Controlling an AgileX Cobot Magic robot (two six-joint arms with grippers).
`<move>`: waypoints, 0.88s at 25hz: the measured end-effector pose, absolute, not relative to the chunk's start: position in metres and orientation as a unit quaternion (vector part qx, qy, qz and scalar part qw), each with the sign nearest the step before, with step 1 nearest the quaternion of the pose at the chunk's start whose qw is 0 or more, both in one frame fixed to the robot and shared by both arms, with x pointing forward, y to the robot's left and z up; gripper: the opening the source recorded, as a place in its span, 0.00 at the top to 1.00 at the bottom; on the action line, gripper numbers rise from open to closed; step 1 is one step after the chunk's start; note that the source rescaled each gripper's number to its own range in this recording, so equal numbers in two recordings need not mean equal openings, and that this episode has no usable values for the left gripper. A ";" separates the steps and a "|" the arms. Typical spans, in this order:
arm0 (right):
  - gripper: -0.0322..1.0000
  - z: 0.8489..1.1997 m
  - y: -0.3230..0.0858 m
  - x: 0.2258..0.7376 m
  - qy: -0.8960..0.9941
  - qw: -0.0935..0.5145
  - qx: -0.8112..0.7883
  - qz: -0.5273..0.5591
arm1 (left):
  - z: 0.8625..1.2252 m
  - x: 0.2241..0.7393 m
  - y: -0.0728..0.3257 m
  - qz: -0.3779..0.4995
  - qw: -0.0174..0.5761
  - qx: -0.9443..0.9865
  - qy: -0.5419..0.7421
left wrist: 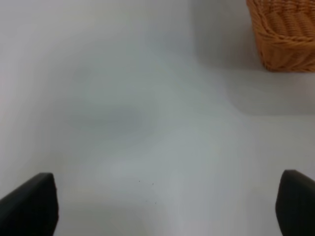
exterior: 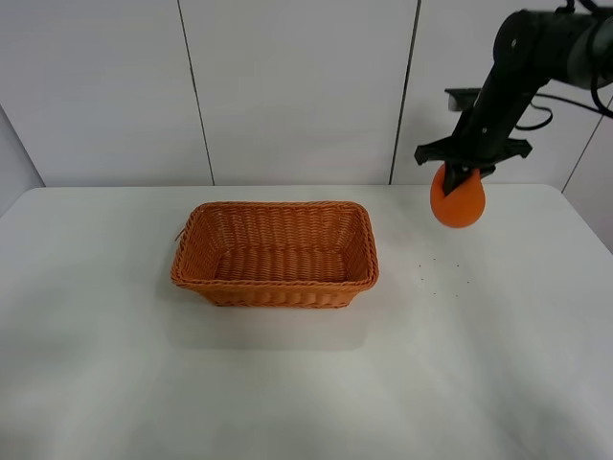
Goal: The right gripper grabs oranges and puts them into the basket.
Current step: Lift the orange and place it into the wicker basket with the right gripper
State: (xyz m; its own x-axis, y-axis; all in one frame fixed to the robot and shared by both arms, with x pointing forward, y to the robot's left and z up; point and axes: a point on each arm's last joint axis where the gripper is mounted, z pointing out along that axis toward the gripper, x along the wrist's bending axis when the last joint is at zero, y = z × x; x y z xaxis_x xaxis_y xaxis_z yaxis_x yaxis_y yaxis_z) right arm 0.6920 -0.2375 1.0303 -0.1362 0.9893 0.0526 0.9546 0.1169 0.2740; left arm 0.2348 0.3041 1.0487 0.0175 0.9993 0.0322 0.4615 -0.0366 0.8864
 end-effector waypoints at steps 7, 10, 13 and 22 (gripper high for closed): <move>0.96 1.068 -0.211 0.694 0.758 0.112 0.621 0.163 | 1.049 0.235 0.304 0.373 0.360 0.616 0.593; 0.96 1.070 -0.172 0.684 0.784 0.106 0.588 0.169 | 1.049 0.235 0.304 0.373 0.360 0.616 0.593; 0.96 1.070 -0.126 0.668 0.814 0.095 0.546 0.175 | 1.049 0.235 0.304 0.373 0.360 0.616 0.593; 0.96 1.034 -0.015 0.636 0.867 0.082 0.446 0.207 | 1.049 0.235 0.304 0.373 0.360 0.616 0.593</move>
State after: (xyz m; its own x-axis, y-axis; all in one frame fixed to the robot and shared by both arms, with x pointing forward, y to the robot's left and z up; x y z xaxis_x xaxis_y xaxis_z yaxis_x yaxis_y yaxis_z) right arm 0.6355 -0.0152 1.0336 -0.5882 0.8076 0.0432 0.7400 0.5159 0.4315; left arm 0.2348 0.3041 1.0487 0.0175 0.9993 0.0322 0.4615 -0.0366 0.8864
